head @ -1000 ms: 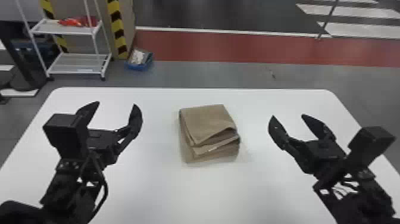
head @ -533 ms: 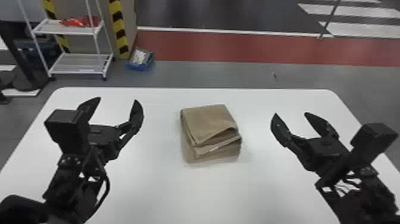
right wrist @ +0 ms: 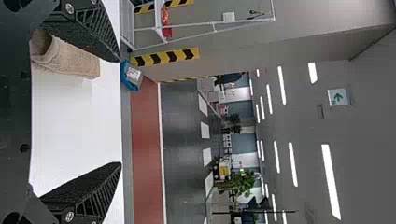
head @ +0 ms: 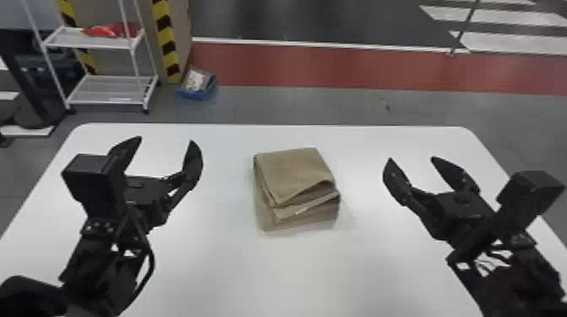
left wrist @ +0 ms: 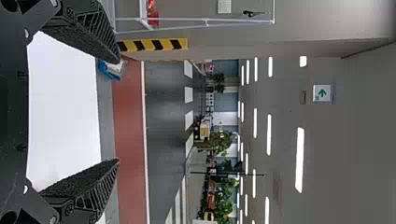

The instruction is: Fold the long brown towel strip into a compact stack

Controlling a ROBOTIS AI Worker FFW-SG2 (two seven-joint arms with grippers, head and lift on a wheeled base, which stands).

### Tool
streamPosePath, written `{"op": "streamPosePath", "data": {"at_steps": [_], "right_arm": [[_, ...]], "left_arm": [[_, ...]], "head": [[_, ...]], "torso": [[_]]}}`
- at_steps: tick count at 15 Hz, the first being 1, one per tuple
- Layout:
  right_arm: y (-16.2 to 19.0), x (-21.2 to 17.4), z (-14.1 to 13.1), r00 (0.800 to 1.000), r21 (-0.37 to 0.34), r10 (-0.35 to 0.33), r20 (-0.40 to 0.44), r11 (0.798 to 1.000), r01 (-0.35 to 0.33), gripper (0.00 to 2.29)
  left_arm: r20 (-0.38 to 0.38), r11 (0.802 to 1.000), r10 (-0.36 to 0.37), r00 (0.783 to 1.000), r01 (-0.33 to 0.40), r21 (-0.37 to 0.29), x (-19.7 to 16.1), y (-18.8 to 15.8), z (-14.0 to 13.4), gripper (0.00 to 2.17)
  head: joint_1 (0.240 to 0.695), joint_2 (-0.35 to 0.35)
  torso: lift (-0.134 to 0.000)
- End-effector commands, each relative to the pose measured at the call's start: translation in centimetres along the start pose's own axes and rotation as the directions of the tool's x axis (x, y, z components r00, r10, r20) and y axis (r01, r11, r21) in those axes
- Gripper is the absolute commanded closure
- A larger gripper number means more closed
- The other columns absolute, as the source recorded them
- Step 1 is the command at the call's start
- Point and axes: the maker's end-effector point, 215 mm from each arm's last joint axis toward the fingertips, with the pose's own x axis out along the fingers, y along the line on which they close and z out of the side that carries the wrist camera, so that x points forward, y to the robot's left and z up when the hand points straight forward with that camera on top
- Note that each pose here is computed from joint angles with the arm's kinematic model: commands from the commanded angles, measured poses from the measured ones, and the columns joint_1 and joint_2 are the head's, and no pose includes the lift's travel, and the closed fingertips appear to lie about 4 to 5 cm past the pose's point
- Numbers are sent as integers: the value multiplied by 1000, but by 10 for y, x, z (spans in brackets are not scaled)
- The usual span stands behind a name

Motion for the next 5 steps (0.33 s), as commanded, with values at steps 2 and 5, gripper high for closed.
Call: {"op": "streamPosePath", "data": {"at_steps": [2,5], "right_arm": [[0,-1,2,1000,4,0,3,1000,0,103],[1,-1,2,1000,5,0,4,1000,0,113]], "left_arm": [[1,1000,-2,1000,2,2,0,0,-1,157],[10,1000,-7,1000,7,1,-2,-3,2,157]], "head": [[695,-88],[695,-88]], "torso": [[-125],[-125]]}}
